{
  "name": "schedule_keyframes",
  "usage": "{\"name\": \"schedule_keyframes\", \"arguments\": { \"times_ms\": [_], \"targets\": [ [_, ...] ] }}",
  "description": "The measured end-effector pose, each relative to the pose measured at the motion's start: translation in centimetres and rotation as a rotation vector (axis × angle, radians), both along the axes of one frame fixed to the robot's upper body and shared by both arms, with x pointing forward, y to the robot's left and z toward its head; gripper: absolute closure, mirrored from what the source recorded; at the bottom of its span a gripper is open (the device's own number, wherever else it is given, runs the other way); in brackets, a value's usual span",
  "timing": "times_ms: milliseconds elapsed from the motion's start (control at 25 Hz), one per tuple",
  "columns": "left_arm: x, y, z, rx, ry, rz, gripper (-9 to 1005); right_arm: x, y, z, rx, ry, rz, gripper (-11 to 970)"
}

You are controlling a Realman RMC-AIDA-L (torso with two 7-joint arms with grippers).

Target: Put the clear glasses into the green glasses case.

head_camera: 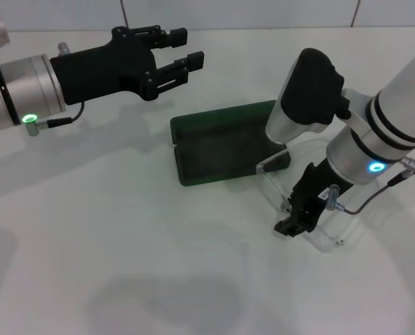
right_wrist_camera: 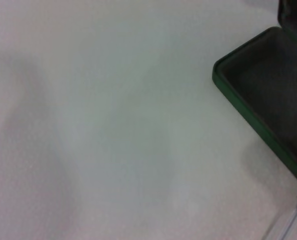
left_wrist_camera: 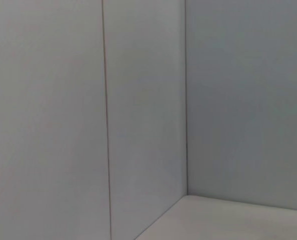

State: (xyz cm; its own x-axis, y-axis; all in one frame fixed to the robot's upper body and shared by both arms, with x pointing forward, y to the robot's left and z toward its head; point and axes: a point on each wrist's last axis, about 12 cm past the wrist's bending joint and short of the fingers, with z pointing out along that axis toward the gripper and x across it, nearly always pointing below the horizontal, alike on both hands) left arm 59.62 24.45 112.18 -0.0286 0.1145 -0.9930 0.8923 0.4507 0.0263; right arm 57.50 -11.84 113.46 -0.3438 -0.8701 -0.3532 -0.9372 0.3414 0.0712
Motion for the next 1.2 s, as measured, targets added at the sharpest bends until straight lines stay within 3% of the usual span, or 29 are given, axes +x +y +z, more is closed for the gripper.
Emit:
{"name": "schedule_keyframes", "arguments": {
  "times_ms": [320, 520, 640, 760, 960, 1200],
  "targets": [
    [-0.1, 0.1, -0.1, 0.002, 0.003, 0.000, 525, 0.0, 0.0, -0.3, -0.006, -0.019, 0.007, 572],
    [-0.2, 0.2, -0.2, 0.002, 0.007, 0.004, 525, -0.1, -0.3, 0.1, -0.006, -0.037, 0.040, 778],
    [-0.3, 0.3, -0.4, 0.002, 0.011, 0.008, 525, -0.1, -1.1, 0.9, 0.027, -0.049, 0.041, 793],
    [-0.4, 0.4, -0.5, -0.002, 0.014, 0.007, 525, -0.3, -3.8, 2.6, 0.121, -0.081, 0.016, 810],
    [-1.1, 0.3, -0.8, -0.059, 0.021, -0.008, 525, -0.8, -6.7, 3.1, 0.271, -0.140, 0.039, 842],
    [-2.1, -1.0, -0.5, -0.133, 0.032, -0.117, 525, -2.8, -9.5, 0.5, 0.585, -0.361, 0.306, 841]
  ]
}}
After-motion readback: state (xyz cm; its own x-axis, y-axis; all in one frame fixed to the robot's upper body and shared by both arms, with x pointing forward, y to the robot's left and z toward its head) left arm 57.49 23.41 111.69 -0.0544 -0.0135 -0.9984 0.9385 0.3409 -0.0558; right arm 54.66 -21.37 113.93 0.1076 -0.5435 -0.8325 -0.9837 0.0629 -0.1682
